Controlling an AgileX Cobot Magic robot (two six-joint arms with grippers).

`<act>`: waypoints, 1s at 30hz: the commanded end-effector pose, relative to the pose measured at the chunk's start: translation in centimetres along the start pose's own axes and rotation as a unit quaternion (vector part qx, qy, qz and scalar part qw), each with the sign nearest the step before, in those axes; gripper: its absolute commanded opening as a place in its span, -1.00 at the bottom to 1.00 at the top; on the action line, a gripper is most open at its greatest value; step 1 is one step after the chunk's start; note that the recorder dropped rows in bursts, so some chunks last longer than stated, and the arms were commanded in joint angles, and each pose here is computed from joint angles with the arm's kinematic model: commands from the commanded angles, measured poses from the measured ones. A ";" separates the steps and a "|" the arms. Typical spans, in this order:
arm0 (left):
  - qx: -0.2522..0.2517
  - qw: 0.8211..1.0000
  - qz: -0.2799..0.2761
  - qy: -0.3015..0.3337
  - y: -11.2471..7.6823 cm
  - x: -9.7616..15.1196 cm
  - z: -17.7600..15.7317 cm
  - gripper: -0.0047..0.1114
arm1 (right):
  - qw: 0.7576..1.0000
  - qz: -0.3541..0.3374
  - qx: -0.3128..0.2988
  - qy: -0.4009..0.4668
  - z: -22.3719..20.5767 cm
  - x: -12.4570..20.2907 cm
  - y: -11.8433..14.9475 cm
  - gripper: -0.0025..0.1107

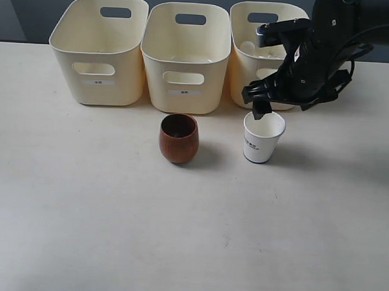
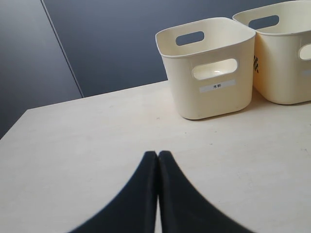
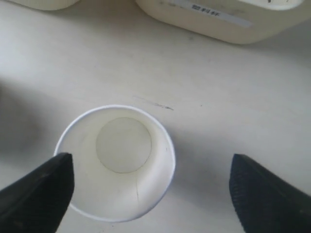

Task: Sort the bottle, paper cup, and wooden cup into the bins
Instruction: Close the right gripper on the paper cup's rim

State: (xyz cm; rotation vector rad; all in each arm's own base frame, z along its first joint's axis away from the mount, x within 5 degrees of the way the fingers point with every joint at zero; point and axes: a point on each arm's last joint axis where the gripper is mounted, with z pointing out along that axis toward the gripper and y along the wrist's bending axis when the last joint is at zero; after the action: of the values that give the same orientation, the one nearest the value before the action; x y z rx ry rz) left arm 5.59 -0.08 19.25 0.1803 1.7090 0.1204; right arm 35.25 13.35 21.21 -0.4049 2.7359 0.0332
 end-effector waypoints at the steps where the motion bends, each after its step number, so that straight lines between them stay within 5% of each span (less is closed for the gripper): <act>1: 0.001 1.000 -0.001 -0.004 0.0 0.0 0.0 -0.92 | 1.000 0.001 0.005 -0.008 -0.1 -0.2 0.0 0.50; 27: 0.001 1.000 -0.001 -0.005 0.0 0.0 0.0 -0.92 | 0.999 0.009 0.007 0.030 4.2 0.3 0.2 0.50; 30: 0.001 1.000 -0.001 -0.005 0.0 0.0 0.0 -0.92 | 0.999 0.016 0.004 0.036 4.6 0.5 0.3 0.17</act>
State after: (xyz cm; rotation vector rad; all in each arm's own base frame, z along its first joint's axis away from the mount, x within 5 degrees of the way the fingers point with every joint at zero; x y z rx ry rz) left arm 5.59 -0.08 19.25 0.1803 1.7090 0.1204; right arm 36.36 13.72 16.61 -0.3781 2.8190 0.0040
